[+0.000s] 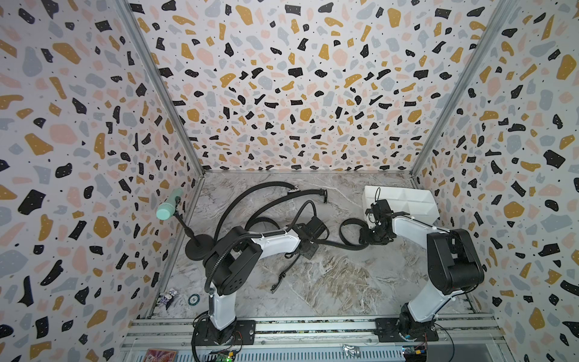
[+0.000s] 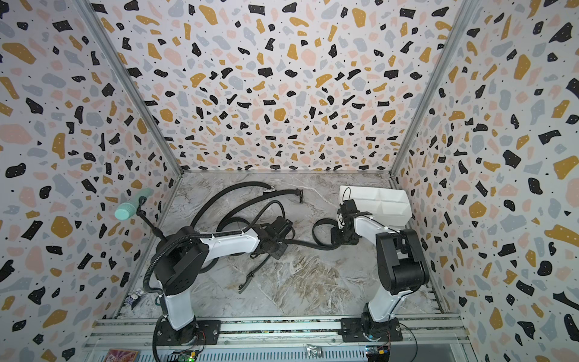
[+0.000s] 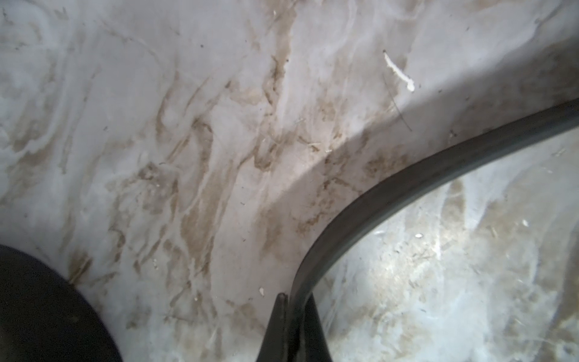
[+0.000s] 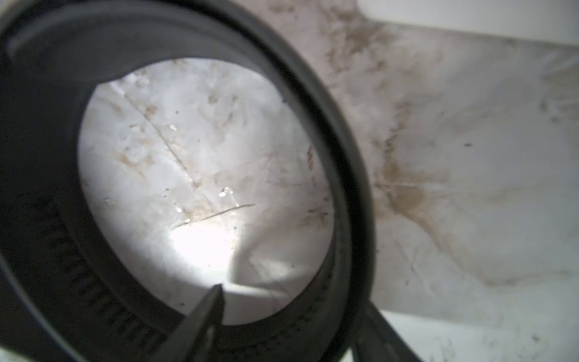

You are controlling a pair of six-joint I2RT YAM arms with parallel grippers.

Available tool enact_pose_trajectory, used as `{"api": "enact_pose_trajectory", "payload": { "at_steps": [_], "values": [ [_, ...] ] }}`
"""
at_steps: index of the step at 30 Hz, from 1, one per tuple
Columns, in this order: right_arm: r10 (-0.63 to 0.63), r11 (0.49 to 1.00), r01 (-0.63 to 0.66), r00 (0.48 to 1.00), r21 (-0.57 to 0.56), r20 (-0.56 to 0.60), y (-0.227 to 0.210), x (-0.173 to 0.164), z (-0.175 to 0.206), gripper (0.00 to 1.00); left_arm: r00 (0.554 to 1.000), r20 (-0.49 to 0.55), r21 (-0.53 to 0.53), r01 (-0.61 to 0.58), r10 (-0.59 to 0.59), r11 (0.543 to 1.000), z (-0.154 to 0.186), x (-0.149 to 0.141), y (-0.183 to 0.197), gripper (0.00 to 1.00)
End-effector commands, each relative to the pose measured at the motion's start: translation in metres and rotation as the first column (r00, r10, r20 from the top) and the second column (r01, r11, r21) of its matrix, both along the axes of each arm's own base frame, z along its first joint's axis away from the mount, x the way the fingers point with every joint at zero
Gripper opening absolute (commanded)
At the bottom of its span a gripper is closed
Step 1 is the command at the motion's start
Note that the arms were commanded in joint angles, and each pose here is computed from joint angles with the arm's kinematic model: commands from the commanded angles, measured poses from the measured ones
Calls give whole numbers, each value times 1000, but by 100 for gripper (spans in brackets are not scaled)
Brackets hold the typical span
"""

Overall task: Place the belts into the storage roll
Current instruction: Roll the belt at the center of the board.

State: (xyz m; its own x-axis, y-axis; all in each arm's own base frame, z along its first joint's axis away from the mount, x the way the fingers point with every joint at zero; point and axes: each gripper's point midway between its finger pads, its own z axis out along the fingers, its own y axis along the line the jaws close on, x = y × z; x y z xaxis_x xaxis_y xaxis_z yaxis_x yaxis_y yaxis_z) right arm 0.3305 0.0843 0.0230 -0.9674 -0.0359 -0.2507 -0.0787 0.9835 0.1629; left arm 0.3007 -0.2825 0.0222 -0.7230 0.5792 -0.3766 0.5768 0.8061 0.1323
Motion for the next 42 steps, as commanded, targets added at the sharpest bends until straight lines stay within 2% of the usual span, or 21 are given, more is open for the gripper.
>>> {"api": "enact_pose_trajectory", "payload": {
  "at_steps": [1,6,15,21,23,27,32,36,42],
  "values": [
    [-40,999,39,994,-16,-101,-11,-25,-25,46,1000,11,90,23,-24,996,1,5,7,0],
    [-37,999,30,986,-41,-163,-11,-44,-36,33,994,77,125,66,-76,990,14,35,-13,0],
    [15,997,-32,972,-68,-234,21,-99,-34,13,989,66,184,120,-134,976,-3,66,-34,1],
    [25,998,-41,963,-56,-267,32,-127,-35,9,984,110,291,101,-138,951,-2,77,-19,45],
    [40,998,-53,961,-39,-274,42,-131,-31,8,982,136,330,78,-129,941,2,83,-10,51],
    [73,995,-89,954,-42,-290,57,-144,-31,7,979,173,335,47,-110,941,10,98,-1,60],
    [86,983,-134,938,-122,-334,57,-170,-40,7,973,188,289,75,-133,954,21,114,-19,70],
    [59,983,-111,947,-148,-315,53,-179,-34,7,972,161,216,134,-171,967,21,107,-41,74],
    [5,992,-41,959,-123,-284,47,-190,-26,7,961,130,164,220,-242,962,16,78,-71,75]
  ]
}}
